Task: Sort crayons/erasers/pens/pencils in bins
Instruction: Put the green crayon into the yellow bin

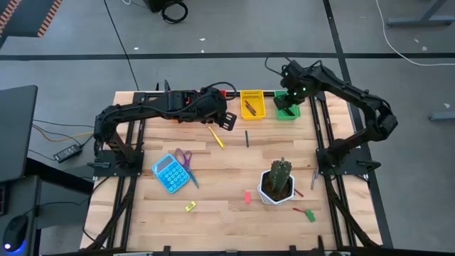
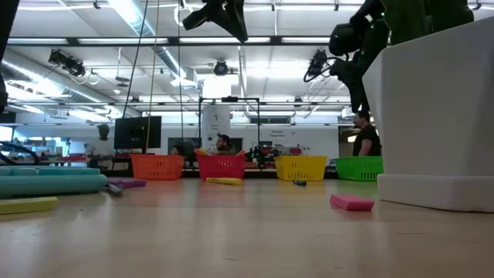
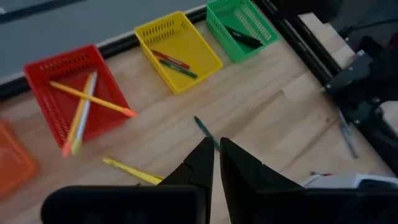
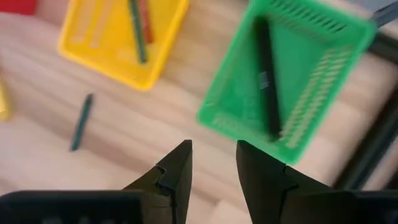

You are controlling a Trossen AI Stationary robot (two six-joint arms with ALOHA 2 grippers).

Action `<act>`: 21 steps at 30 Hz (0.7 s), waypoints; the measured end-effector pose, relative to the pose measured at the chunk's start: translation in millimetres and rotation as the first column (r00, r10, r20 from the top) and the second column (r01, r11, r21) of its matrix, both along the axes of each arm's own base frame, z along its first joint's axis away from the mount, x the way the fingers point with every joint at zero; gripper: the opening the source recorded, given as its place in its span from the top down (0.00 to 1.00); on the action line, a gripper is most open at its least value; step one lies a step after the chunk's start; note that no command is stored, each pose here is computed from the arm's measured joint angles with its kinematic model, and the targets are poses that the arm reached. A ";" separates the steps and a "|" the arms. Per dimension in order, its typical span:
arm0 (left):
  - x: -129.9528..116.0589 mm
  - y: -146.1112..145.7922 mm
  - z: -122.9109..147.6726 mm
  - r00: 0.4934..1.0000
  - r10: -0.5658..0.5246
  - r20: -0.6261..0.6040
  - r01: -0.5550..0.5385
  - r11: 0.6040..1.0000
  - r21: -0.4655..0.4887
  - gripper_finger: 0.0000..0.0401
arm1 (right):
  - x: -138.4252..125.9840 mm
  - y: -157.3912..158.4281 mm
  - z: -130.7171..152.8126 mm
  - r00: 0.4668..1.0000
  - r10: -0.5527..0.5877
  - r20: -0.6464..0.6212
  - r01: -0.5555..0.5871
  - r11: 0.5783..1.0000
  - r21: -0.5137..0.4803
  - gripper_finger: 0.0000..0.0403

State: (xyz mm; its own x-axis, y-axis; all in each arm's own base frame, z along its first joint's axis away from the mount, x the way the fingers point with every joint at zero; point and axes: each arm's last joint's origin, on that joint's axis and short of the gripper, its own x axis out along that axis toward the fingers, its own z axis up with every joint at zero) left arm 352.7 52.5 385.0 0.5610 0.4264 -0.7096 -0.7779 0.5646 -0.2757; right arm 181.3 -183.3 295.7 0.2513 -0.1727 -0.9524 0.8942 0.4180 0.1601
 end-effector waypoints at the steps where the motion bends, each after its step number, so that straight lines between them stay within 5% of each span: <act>1: -0.3 2.0 0.0 1.000 -0.009 -0.009 0.009 1.000 0.011 0.91 | 4.9 5.0 0.0 1.000 0.000 0.010 0.000 1.000 0.012 0.67; 13: -26.1 9.2 10.6 0.984 -0.102 -0.144 0.113 0.991 0.072 0.88 | 68.7 64.6 -4.2 0.989 -0.011 0.146 -0.001 0.997 0.083 0.67; 21: -49.3 5.1 30.6 0.983 -0.135 -0.122 0.148 0.984 0.104 0.86 | 77.9 76.3 7.4 0.977 -0.001 0.214 -0.027 0.991 0.128 0.67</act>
State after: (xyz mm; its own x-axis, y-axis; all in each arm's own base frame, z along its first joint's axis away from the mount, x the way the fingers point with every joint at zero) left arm 303.4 57.6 415.6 0.5397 0.4289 -0.7244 -0.7105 0.6936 -0.1188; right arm 259.3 -107.0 303.1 0.4519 -0.0474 -0.8908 0.8285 0.3924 0.3994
